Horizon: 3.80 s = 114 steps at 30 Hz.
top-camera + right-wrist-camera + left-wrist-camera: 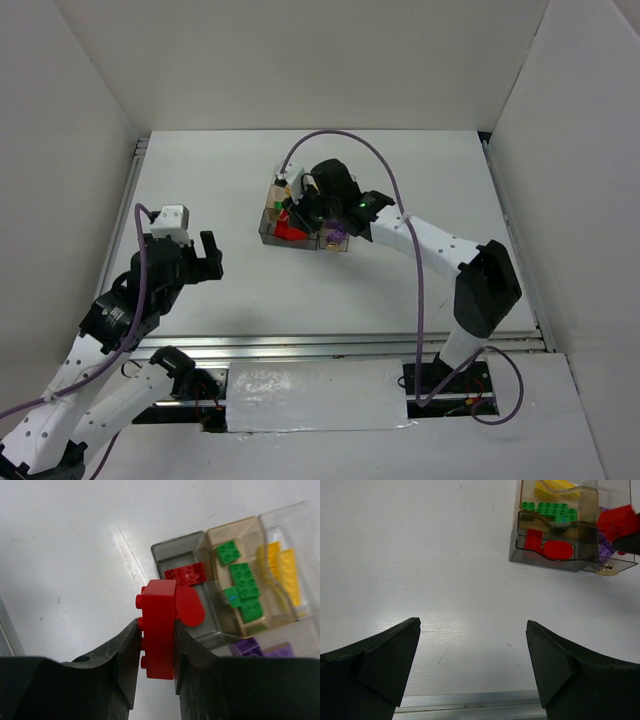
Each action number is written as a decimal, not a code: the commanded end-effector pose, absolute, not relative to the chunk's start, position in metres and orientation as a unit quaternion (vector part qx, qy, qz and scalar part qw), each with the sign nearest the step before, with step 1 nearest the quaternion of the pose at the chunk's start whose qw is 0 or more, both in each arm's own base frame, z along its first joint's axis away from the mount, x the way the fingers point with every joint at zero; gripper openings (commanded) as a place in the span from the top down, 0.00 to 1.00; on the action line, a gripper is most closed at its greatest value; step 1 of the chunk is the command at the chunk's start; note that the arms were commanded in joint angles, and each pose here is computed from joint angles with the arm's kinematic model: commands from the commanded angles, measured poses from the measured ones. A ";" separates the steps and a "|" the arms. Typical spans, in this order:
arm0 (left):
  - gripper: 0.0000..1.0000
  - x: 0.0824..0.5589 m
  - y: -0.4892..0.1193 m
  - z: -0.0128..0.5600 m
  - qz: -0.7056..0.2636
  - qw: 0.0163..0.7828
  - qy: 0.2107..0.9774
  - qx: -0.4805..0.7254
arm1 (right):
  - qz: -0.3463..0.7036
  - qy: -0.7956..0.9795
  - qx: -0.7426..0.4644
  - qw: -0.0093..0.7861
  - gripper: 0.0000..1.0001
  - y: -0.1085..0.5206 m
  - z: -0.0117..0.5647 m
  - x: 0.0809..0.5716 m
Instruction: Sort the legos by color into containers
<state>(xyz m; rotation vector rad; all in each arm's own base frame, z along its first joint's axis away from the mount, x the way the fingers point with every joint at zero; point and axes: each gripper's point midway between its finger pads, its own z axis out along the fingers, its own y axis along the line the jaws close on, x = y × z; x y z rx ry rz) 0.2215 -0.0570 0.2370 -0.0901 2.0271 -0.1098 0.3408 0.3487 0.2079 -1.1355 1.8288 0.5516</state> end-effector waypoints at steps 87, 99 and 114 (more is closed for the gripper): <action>0.00 0.248 0.007 0.237 0.018 0.513 0.841 -0.170 | 0.085 0.823 0.118 0.550 0.00 0.119 0.281 0.339; 0.01 0.214 0.033 0.265 0.033 0.571 0.785 -0.237 | 0.142 0.790 0.104 0.588 0.00 0.051 0.309 0.191; 0.00 0.209 0.035 0.273 0.029 0.587 0.770 -0.247 | 0.175 0.713 0.134 0.666 0.00 0.012 0.347 0.140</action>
